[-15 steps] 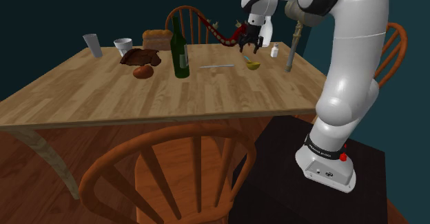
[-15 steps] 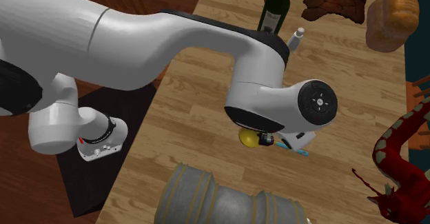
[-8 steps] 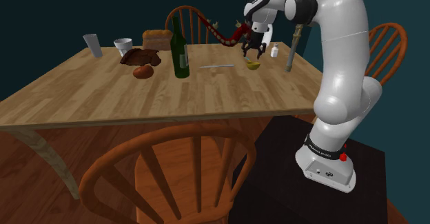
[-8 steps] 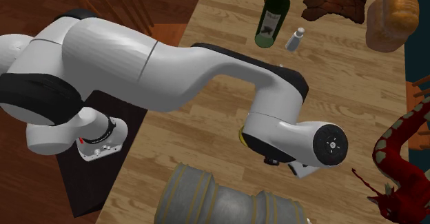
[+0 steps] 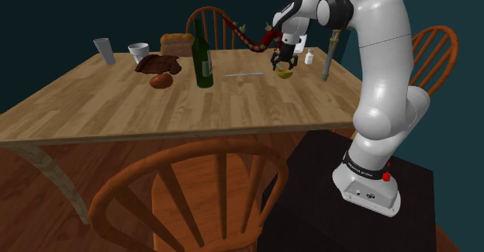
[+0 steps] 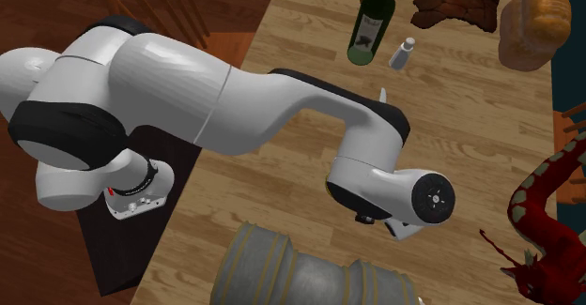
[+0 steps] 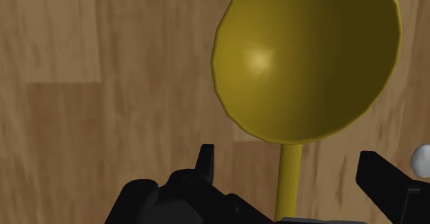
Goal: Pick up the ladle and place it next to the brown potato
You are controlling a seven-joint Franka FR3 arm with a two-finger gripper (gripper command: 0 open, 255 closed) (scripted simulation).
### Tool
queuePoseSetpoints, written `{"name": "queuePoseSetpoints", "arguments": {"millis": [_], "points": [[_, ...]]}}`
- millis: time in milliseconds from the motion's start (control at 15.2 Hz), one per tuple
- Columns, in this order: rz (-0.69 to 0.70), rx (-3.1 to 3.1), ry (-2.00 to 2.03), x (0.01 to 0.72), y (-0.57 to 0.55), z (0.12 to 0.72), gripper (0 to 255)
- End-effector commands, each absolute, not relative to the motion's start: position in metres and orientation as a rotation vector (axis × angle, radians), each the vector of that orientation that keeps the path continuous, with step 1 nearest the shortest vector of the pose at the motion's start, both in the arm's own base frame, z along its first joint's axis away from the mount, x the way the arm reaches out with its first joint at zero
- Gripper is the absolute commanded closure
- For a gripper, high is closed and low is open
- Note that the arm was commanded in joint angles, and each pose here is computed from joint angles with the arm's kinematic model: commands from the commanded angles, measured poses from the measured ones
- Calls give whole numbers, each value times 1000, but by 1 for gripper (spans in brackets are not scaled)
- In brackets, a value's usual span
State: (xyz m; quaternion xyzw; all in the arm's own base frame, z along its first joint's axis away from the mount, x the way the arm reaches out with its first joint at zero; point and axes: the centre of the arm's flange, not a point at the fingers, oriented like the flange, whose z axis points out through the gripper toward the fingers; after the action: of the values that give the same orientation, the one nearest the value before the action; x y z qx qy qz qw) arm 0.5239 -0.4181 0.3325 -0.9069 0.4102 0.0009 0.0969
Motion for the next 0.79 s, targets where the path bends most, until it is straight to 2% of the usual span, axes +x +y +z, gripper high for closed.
{"name": "queuePoseSetpoints", "arguments": {"millis": [0, 330, 396, 726], "points": [[2, -2686, 1215, 524, -418, 331, 0], [2, -2686, 1215, 524, -418, 331, 0], [2, -2686, 1215, 524, -418, 331, 255], [2, -2686, 1215, 524, -418, 331, 255]]}}
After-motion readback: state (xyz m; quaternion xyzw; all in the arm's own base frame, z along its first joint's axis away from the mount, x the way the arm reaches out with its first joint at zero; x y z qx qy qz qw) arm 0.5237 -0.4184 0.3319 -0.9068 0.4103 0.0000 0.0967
